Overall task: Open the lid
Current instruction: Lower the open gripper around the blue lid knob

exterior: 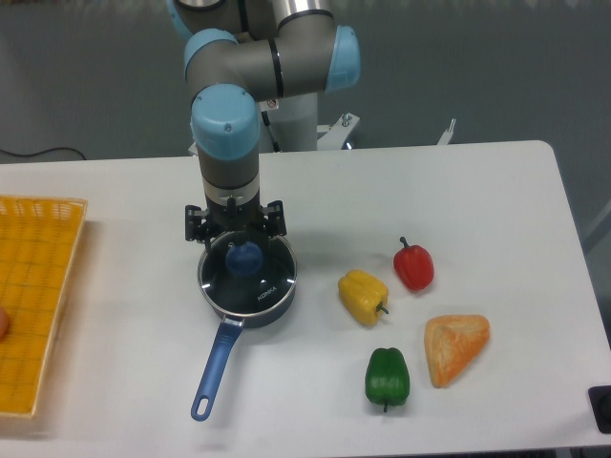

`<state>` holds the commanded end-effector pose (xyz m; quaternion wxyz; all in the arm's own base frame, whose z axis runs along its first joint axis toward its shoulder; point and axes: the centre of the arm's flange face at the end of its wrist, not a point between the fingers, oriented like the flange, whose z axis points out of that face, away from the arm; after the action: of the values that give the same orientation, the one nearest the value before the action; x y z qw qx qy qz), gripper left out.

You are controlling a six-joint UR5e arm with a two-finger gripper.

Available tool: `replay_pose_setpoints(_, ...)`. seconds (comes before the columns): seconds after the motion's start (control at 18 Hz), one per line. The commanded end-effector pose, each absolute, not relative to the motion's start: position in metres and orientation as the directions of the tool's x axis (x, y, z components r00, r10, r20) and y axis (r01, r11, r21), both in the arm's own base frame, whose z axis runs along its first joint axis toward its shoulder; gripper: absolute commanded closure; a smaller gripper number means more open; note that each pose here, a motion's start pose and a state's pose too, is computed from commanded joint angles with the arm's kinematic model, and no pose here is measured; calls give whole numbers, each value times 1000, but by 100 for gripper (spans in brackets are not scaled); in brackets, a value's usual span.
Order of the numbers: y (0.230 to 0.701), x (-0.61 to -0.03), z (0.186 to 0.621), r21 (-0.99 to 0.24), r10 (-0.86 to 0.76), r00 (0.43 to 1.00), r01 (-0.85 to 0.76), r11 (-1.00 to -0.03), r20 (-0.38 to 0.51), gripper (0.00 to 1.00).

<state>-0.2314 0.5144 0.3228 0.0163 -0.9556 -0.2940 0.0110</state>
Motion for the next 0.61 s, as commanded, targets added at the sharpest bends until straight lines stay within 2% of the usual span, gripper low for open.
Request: replay_pose_setpoints(0.61, 518, -234, 315, -24, 581, 814, 581, -814, -13, 0)
